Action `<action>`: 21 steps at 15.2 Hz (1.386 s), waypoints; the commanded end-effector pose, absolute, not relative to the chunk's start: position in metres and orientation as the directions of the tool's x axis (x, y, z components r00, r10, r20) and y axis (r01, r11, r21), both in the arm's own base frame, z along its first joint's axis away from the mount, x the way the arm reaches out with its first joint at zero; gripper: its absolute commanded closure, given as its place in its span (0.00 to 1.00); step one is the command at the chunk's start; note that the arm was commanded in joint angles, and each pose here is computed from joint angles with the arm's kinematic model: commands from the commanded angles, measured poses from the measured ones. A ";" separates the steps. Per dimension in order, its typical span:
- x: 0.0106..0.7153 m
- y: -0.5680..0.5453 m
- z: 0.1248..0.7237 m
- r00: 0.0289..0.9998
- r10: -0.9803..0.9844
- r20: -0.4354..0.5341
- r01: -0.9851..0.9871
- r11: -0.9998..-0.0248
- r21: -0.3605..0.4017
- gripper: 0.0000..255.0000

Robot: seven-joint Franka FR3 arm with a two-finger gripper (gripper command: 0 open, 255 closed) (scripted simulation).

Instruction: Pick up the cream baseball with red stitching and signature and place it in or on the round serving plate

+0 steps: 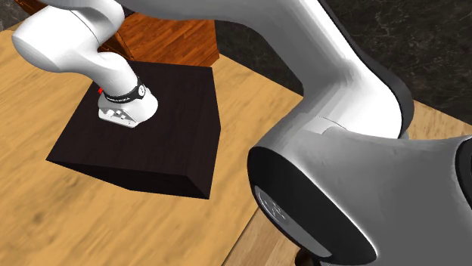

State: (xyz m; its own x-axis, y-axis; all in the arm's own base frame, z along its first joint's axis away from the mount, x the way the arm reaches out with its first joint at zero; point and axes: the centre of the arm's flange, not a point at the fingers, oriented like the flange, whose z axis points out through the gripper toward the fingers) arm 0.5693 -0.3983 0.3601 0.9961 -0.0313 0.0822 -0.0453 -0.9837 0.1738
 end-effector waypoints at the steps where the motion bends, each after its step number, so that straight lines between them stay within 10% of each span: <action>1: 0.573 -0.401 0.354 0.995 -0.041 0.089 -0.055 -0.985 0.165 0.00; 14: 0.575 -0.406 0.325 0.995 -0.041 0.089 -0.055 -0.985 0.165 0.00; 15: 0.577 -0.409 0.324 0.995 -0.041 0.089 -0.055 -0.985 0.165 1.00; 21: 0.575 -0.405 0.321 0.995 -0.042 0.090 -0.056 -0.985 0.166 1.00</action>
State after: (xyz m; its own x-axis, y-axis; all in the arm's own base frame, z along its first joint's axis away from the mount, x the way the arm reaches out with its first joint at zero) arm 0.5761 -0.4082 0.3442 0.9917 -0.0429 0.1210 -0.0647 -0.9812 0.1820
